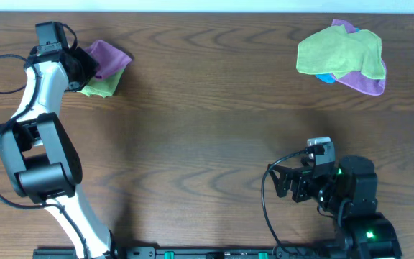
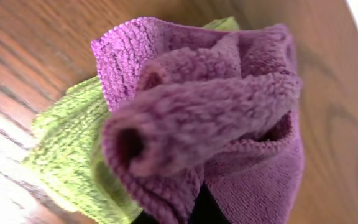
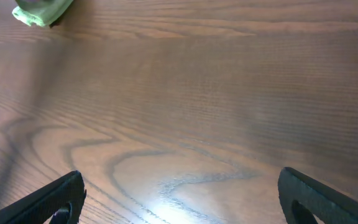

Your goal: Fold the cloth

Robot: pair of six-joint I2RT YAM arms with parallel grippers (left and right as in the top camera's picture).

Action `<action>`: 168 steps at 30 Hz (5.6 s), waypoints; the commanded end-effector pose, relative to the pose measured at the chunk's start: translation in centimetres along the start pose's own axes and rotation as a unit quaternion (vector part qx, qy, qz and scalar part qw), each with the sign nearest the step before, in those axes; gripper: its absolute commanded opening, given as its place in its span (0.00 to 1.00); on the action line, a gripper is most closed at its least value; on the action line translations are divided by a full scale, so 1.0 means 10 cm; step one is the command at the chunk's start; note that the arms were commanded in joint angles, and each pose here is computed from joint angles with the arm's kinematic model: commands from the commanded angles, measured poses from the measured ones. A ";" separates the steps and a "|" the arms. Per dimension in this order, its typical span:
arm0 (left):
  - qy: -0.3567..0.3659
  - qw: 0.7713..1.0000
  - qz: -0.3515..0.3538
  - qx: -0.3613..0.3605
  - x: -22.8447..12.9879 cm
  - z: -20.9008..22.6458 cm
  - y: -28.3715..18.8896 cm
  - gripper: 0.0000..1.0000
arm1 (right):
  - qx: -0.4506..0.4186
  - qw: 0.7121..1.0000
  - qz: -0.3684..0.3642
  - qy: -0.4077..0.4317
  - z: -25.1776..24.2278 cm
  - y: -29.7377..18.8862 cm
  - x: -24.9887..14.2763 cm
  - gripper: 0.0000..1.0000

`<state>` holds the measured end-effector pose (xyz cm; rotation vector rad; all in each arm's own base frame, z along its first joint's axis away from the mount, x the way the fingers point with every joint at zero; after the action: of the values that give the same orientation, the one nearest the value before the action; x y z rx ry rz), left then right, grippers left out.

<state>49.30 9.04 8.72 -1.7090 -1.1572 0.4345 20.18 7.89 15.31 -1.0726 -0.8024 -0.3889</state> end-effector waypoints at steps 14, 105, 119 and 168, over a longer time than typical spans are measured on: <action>0.053 0.998 0.001 0.031 0.05 0.14 -0.14 0.68 | 0.001 1.000 -0.001 0.007 -0.01 0.00 -0.01 0.99; 0.223 0.972 -0.026 -0.073 -0.23 -0.80 -1.50 0.42 | 0.001 1.000 -0.001 0.007 -0.01 0.00 -0.01 0.99; 0.222 0.975 0.010 -0.022 -0.60 -0.42 -2.14 0.95 | 0.001 1.000 -0.001 0.007 -0.01 0.00 -0.01 0.99; 0.394 0.898 -0.184 -0.066 -2.08 1.60 -2.40 0.95 | 0.001 1.000 -0.001 0.007 -0.01 0.00 -0.01 0.99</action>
<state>16.48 0.32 19.01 -1.5709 -0.8806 -0.5109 20.16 7.89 15.17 -1.0723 -0.7971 -0.3890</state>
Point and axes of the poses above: each gripper's point midway between its finger pads, its own y axis out along the fingers, its own z axis along the line the jaws close on, x = y × z, the point moved 2 cm from there along -y, back along the fingers, and after that the axes turned 11 degrees about -y, right-handed, at the moved point
